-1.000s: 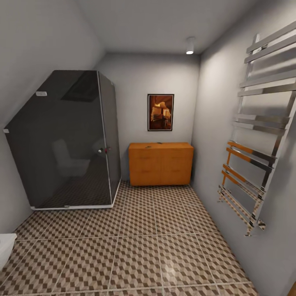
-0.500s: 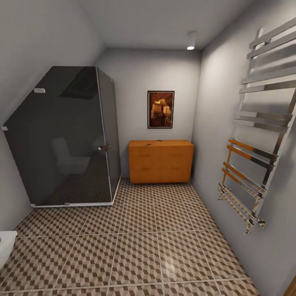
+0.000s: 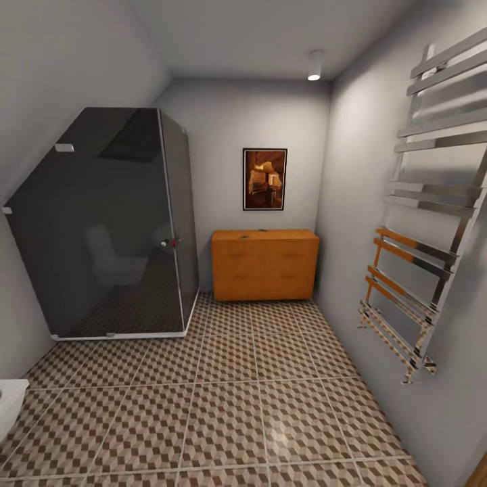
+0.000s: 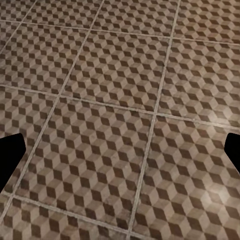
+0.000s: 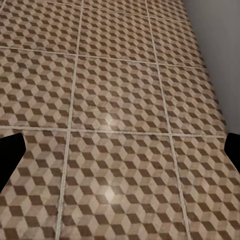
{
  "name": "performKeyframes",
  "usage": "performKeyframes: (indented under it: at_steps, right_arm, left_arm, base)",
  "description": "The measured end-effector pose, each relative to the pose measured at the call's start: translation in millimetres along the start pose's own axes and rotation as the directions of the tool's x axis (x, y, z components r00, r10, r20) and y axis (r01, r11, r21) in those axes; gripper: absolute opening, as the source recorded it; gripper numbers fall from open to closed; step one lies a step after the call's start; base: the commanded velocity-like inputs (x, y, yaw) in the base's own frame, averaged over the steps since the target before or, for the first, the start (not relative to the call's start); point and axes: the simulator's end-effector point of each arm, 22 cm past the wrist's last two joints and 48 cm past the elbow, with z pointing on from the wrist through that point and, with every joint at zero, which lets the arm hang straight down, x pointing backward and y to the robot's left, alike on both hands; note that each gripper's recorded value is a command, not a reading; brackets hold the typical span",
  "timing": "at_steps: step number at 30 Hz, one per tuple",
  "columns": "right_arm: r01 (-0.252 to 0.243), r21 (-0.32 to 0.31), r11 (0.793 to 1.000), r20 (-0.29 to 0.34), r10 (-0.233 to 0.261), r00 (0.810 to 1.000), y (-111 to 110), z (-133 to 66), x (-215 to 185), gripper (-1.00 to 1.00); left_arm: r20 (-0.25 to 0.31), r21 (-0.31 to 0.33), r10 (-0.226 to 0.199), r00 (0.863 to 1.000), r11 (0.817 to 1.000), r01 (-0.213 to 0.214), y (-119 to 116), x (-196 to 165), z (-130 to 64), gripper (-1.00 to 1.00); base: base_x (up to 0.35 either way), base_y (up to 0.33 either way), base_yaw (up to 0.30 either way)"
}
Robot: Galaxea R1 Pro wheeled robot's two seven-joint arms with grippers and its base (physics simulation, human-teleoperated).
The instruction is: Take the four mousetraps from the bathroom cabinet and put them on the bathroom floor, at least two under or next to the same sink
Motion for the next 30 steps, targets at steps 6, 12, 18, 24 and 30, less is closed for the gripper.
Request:
performKeyframes:
  at_steps: [6,12,18,24,30]
  right_arm:
    - [0.001,0.0,1.0,-0.007,-0.001,1.0,0,-0.1,3,1.0]
    - [-0.001,0.002,1.0,-0.007,0.001,1.0,0,-0.5,3,1.0]
    - [-0.001,0.002,1.0,-0.006,0.001,1.0,0,-0.5,3,1.0]
    - [-0.001,0.002,1.0,-0.006,0.001,1.0,0,-0.5,3,1.0]
    - [0.0,0.001,1.0,-0.007,0.0,1.0,0,-0.5,3,1.0]
  left_arm:
    - [-0.006,-0.004,0.003,1.0,1.0,-0.003,2,3,0.3,1.0]
    - [-0.044,-0.011,0.014,0.999,1.0,-0.014,8,11,1.0,1.0]
    - [-0.105,-0.008,0.027,0.994,1.0,-0.028,7,24,-0.1,1.0]
    - [-0.119,-0.007,0.031,0.992,0.999,-0.032,7,27,-0.4,1.0]
    - [-0.121,-0.008,0.031,0.992,0.999,-0.032,7,27,-0.3,1.0]
  base:
    - [0.001,0.0,0.0]
    - [0.201,0.0,0.0]
    - [0.31,0.0,0.0]
    - [0.325,0.0,0.0]
    - [0.327,0.0,0.0]
